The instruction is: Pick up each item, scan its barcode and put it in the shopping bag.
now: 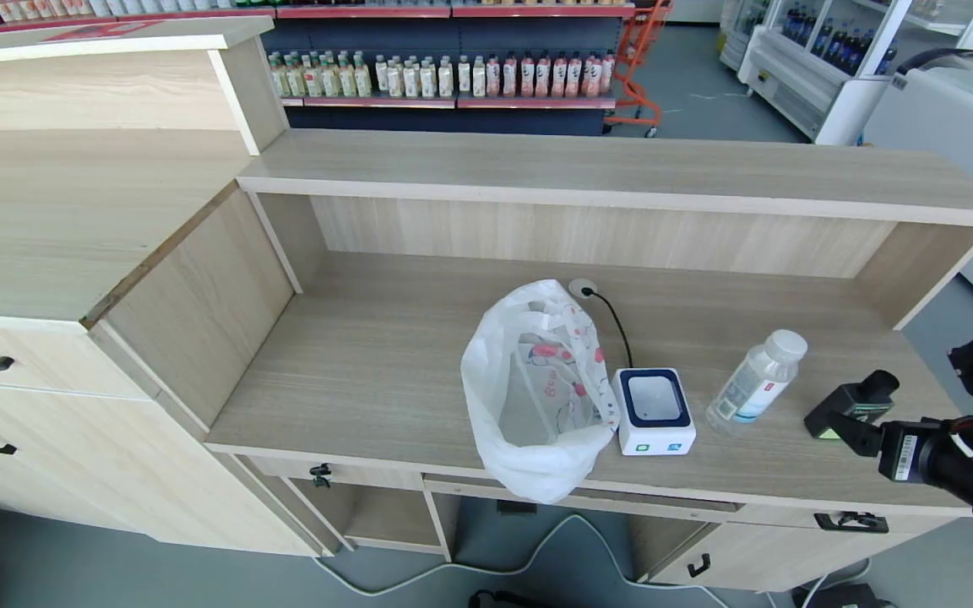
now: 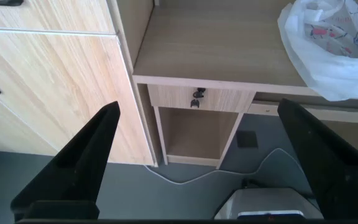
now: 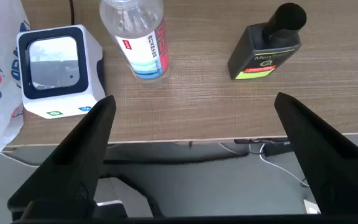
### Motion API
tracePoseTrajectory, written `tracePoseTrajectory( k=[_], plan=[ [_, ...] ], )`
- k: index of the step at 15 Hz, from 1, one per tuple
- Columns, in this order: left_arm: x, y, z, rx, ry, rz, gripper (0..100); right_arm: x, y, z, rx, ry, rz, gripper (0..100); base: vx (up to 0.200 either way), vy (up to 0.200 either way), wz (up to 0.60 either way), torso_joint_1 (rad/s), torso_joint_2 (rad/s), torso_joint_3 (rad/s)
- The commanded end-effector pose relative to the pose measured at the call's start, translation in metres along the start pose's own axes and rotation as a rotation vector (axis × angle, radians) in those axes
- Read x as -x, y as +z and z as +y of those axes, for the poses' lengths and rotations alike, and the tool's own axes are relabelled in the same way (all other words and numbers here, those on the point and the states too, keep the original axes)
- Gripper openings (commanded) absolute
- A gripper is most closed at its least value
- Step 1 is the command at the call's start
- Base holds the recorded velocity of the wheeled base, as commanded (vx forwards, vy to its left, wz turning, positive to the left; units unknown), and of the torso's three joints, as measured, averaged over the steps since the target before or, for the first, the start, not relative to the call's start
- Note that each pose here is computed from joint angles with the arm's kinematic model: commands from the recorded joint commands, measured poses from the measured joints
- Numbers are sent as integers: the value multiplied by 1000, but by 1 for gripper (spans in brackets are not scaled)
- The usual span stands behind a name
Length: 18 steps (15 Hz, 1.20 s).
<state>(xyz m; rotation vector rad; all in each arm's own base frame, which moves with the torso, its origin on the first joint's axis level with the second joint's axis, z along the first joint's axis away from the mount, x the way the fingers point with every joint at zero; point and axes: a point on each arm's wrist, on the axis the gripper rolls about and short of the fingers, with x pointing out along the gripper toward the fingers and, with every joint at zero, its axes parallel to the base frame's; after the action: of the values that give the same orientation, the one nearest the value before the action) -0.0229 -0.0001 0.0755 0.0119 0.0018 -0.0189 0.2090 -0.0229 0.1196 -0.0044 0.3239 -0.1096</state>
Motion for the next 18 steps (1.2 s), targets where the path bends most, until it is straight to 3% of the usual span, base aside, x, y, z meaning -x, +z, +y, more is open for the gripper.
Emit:
tracePoseTrajectory(
  k=[1,9,18],
  plan=[
    [0,0,0,1,1,0,100,-42,-32,1,5,14,71,100,0,0,0,0,0,0],
    [0,0,0,1,-1,0,100,-84,-42,18,29,143,-39,100,0,0,0,0,0,0],
    [0,0,0,0,1,0,100,-100,-33,25,52,158,-115,100,0,0,0,0,0,0]
  ],
)
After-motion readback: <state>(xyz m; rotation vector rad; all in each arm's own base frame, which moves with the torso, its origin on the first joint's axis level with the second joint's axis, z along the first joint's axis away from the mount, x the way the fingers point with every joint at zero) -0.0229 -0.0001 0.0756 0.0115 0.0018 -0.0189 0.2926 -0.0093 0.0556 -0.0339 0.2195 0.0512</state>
